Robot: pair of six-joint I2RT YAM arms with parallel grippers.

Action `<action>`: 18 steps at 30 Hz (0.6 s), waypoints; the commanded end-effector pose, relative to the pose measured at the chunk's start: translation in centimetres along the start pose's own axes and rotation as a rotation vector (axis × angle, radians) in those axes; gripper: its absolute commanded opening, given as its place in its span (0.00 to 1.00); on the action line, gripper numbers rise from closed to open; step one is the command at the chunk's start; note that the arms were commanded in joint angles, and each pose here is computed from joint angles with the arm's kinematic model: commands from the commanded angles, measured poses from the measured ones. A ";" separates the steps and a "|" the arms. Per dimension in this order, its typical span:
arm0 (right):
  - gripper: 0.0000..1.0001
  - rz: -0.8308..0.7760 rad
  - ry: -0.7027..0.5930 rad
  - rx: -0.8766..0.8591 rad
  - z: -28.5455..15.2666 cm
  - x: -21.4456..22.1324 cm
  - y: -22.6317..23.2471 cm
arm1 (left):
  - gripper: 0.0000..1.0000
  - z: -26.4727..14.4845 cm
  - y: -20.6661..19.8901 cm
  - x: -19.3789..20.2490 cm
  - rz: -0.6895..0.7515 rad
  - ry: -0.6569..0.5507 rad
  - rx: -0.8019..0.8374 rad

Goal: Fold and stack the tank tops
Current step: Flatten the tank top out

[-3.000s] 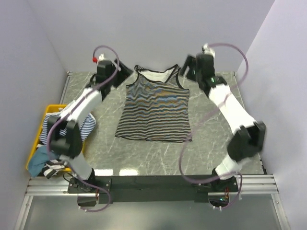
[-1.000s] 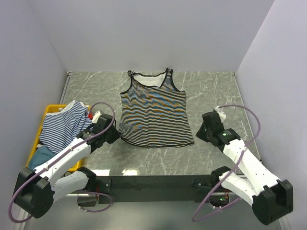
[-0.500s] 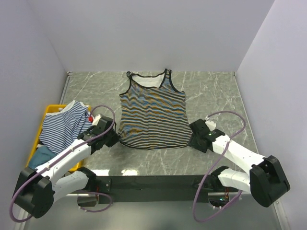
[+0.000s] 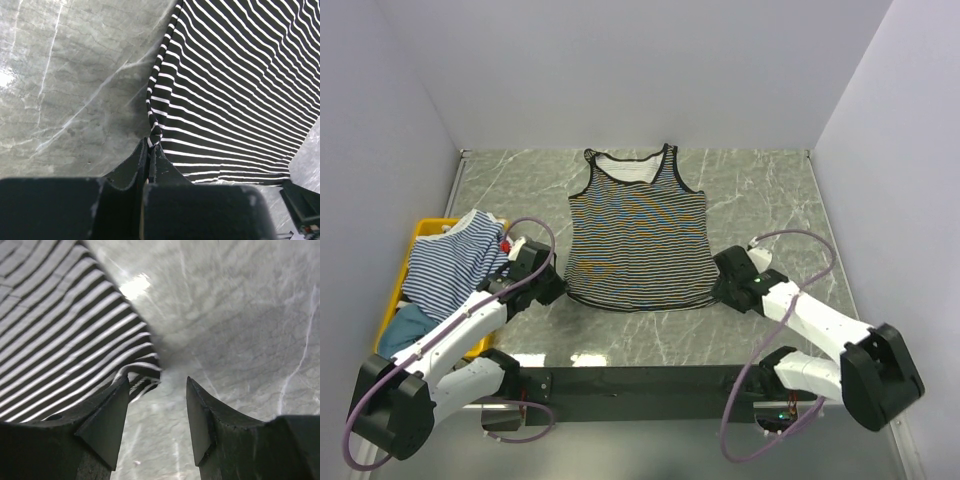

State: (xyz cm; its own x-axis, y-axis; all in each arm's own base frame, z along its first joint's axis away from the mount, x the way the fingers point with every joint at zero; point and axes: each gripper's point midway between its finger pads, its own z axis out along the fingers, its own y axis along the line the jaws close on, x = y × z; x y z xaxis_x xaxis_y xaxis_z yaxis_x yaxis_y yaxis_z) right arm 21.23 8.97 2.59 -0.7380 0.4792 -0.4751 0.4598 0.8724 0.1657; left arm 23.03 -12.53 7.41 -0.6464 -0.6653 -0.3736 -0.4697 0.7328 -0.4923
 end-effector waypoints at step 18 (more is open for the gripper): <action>0.55 0.033 -0.037 0.032 1.8 -1.2 0.4 | 0.01 -0.5 -0.9 -0.3 0.011 0.002 0.043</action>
State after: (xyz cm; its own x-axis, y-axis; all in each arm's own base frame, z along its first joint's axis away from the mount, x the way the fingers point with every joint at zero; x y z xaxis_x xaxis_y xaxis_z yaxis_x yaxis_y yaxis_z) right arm 21.96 8.78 1.35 -0.7273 0.4987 -0.4714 0.4903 0.8583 0.1515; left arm 22.92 -12.75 7.45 -0.6556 -0.6637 -0.3600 -0.4650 0.7306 -0.5001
